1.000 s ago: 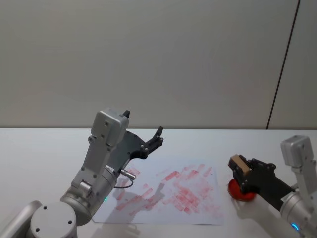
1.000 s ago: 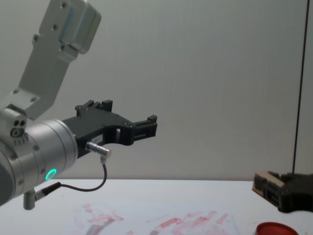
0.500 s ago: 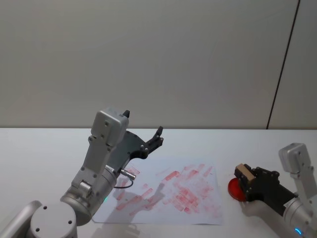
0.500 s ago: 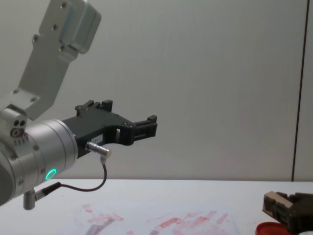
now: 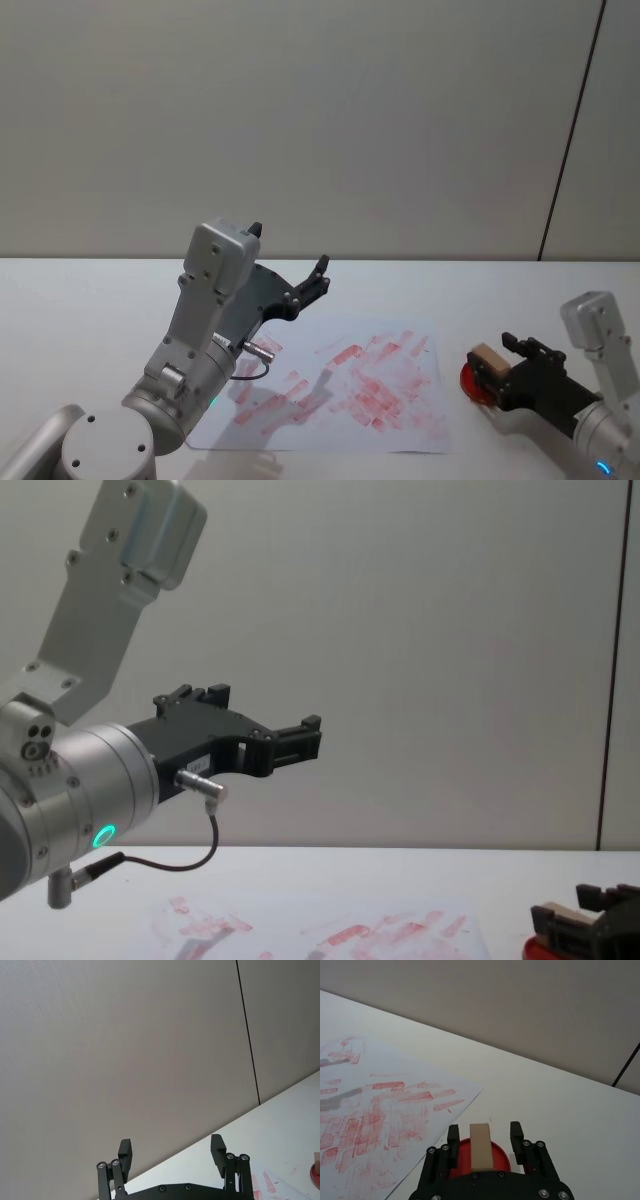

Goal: Use the one hand to pick up the stamp and affix it onto the A4 paper.

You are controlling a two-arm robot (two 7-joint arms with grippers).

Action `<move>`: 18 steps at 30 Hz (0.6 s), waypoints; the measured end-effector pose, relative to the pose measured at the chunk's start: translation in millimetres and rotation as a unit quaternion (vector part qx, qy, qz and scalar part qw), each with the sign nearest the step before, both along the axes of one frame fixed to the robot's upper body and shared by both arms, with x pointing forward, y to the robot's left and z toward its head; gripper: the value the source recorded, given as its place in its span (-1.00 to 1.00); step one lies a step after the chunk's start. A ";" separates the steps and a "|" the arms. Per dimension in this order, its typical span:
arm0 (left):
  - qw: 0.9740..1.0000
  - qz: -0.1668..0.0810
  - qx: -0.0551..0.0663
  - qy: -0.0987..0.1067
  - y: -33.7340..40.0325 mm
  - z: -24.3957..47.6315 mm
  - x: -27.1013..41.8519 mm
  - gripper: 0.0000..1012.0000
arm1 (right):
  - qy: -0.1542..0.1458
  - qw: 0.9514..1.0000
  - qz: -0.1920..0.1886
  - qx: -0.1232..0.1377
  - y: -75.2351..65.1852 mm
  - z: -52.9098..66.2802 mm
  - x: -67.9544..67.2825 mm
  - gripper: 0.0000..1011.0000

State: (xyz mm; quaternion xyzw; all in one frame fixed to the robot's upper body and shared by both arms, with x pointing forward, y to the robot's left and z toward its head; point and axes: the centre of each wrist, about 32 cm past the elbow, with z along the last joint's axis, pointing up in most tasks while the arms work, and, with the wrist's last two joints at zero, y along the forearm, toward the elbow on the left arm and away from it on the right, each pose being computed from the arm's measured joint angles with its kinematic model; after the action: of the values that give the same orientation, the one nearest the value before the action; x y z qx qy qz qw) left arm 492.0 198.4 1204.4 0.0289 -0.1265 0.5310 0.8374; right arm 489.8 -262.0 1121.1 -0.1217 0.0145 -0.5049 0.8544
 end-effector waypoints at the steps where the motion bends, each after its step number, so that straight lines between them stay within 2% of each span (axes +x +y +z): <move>1: 1.000 0.000 0.000 0.000 0.0 0.0 0.0 0.98 | 0.001 1.000 -0.001 0.001 -0.1 0.2 0.2 0.12; 2: 1.000 0.000 0.000 0.000 0.0 0.0 0.0 0.98 | 0.002 1.000 -0.001 0.003 -0.4 0.5 0.4 0.23; 7: 1.000 0.000 0.000 0.000 0.0 0.0 0.0 0.98 | -0.004 1.000 -0.004 0.014 -0.6 4.4 1.3 0.51; 11: 1.000 0.000 0.000 0.000 0.0 0.0 0.0 0.98 | -0.021 0.999 -0.005 0.030 0.4 12.7 2.1 0.80; 15: 1.000 0.000 0.000 0.000 0.0 0.0 0.0 0.98 | -0.038 0.998 -0.005 0.046 1.8 21.6 2.2 0.97; 18: 1.000 0.000 0.000 0.000 0.0 0.0 0.0 0.98 | -0.051 0.997 -0.006 0.058 3.2 28.2 2.0 0.98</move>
State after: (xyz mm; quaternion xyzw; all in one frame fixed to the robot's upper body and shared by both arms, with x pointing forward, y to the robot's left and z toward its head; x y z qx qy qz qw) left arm 492.0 198.4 1204.4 0.0289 -0.1264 0.5311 0.8373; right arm 491.8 -258.8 1149.3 -0.0465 0.0009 -0.5139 0.8566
